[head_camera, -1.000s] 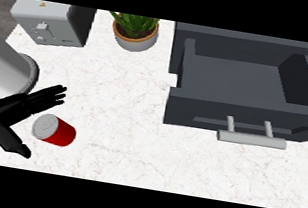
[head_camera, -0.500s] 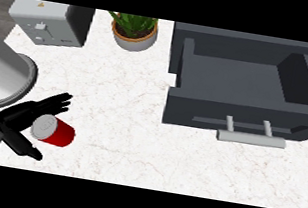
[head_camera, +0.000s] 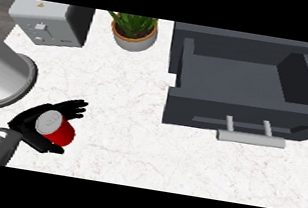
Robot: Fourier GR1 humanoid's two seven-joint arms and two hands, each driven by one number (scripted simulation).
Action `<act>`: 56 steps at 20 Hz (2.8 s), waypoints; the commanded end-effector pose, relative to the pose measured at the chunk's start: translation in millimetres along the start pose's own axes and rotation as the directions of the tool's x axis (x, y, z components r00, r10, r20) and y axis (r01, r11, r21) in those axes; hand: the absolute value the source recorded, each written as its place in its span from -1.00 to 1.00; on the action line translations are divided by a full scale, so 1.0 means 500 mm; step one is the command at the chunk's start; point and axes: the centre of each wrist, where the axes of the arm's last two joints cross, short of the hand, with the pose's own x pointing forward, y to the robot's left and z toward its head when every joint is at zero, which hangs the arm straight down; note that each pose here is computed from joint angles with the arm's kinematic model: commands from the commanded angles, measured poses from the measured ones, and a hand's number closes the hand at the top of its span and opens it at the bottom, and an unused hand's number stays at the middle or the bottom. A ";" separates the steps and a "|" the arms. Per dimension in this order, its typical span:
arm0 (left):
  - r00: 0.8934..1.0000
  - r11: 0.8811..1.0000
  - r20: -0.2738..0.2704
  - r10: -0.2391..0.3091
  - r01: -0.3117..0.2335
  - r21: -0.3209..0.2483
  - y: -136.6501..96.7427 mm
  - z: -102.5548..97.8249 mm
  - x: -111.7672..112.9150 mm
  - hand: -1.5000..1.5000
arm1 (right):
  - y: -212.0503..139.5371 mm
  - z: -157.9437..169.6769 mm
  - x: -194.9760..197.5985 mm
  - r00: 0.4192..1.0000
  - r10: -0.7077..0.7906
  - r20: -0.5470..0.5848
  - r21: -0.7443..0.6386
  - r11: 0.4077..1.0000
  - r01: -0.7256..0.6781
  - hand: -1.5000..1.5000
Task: Pick up the can, place it into the drawer and close the drawer
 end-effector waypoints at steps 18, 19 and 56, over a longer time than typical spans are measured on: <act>0.897 0.931 0.376 0.233 -0.317 0.179 -0.060 -0.110 0.031 1.00 | 0.013 0.040 0.012 1.000 -0.010 -0.017 -0.043 0.999 0.010 -1.00; 0.874 0.885 0.425 0.234 -0.373 0.280 -0.065 -0.110 0.022 1.00 | 0.015 0.036 0.003 0.999 -0.029 -0.015 -0.051 0.998 0.029 -1.00; 0.833 0.820 0.548 -0.069 -0.266 0.507 -0.344 -0.299 0.636 1.00 | 0.016 0.010 0.014 1.000 -0.026 0.001 -0.045 0.999 0.026 -1.00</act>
